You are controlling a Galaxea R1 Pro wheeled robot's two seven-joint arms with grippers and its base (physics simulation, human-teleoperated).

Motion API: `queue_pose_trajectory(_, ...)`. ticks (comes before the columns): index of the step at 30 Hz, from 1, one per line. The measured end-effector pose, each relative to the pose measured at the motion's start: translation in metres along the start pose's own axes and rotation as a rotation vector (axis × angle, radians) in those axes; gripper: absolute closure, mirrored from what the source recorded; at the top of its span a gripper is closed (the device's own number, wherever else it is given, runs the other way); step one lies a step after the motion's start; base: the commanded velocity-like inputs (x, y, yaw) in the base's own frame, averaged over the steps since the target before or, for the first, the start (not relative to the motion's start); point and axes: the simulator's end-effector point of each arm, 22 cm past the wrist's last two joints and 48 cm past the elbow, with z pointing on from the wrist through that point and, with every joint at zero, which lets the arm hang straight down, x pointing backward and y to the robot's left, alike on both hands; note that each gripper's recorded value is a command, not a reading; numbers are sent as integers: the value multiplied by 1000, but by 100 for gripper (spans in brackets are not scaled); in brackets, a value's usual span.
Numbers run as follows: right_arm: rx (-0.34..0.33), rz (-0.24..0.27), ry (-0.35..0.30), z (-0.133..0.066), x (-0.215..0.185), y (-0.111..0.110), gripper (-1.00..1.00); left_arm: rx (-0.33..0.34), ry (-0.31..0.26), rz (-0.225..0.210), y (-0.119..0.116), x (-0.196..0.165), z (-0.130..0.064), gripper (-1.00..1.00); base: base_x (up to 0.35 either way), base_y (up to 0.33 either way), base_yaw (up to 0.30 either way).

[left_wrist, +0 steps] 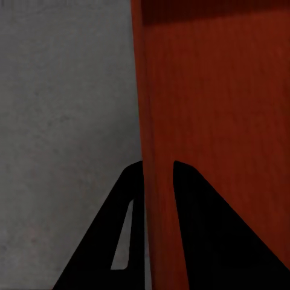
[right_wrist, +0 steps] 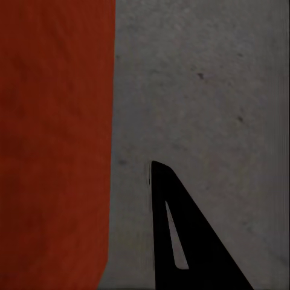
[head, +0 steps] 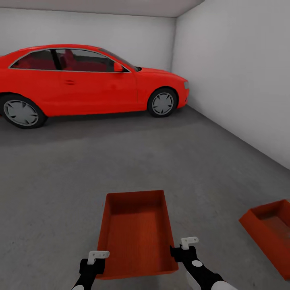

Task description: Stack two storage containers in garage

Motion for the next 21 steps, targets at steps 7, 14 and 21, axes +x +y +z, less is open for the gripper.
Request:
queue_pose_trajectory(7, 0, 0, 0, 0, 0, 0, 100, 0, 0, 1, 0, 0, 0, 100, 0, 0, -265)
queue_pose_trajectory(14, 0, 0, 0, 0, 0, 0, 100, 0, 0, 1, 0, 0, 0, 100, 0, 0, -265)
queue_pose_trajectory(21, 0, 0, 0, 0, 0, 0, 100, 0, 0, -1, 0, 0, 0, 100, 0, 0, -265)
